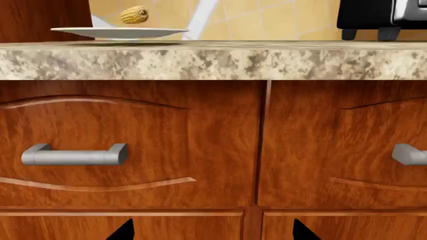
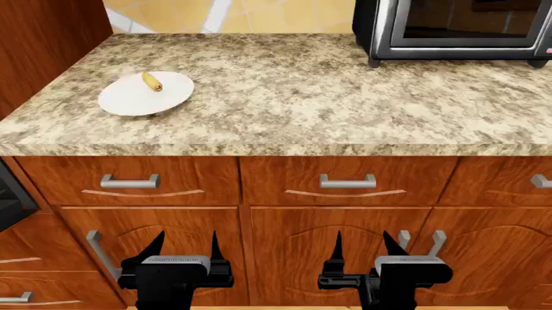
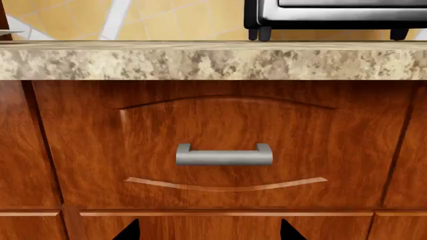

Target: Place the corn on the rack of the oven.

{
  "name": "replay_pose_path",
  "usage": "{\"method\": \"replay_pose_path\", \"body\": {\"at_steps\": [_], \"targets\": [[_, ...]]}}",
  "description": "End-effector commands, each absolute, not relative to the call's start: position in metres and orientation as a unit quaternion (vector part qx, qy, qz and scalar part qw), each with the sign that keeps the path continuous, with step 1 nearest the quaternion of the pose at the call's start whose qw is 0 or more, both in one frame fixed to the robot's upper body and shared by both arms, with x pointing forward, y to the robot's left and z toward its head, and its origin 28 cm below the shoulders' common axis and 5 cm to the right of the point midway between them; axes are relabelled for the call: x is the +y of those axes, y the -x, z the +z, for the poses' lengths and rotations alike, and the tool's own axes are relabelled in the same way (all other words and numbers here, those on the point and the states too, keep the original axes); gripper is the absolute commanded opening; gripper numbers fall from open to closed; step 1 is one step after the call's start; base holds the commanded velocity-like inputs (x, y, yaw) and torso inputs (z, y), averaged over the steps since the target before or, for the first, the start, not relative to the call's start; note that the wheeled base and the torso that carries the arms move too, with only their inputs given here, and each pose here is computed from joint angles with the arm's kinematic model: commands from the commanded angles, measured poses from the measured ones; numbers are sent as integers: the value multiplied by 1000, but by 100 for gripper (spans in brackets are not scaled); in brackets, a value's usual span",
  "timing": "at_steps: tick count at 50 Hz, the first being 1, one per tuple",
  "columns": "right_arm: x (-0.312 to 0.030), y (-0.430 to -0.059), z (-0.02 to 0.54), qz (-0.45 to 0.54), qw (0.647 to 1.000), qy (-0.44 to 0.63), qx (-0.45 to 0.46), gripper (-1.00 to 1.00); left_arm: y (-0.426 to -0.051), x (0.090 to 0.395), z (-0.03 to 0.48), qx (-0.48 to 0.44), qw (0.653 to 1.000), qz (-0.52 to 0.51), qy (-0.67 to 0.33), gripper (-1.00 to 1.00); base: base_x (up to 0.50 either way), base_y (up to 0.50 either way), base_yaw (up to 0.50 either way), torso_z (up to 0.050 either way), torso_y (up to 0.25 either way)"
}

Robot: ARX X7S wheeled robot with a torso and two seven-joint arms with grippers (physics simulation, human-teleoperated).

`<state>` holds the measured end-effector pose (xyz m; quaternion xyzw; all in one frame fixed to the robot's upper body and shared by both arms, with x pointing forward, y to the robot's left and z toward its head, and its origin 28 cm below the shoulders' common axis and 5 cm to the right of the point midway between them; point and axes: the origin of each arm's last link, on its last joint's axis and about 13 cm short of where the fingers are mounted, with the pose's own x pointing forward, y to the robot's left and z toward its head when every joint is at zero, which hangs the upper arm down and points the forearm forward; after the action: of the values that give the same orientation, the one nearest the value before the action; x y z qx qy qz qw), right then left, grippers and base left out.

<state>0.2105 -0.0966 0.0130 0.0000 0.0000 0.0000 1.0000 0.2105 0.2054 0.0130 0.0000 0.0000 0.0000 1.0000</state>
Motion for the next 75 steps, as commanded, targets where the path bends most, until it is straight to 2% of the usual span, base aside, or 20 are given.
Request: {"method": "replay_pose_path", "body": {"at_steps": [1,15,58,75], "targets": [[-97,-210,13,0,1000,-6,0,100,-211,206,13,2,1000,2,-1,100,0,0,0,0,0],[-97,-210,15,2,1000,5,-5,100,-211,206,12,4,1000,4,-1,100,0,26,0,0,0],[-97,-209,16,-1,1000,2,-4,100,-211,206,13,2,1000,2,3,100,0,479,0,0,0],[-97,-209,16,0,1000,-7,-6,100,-211,205,15,-13,1000,7,5,100,0,6,0,11,6]]}}
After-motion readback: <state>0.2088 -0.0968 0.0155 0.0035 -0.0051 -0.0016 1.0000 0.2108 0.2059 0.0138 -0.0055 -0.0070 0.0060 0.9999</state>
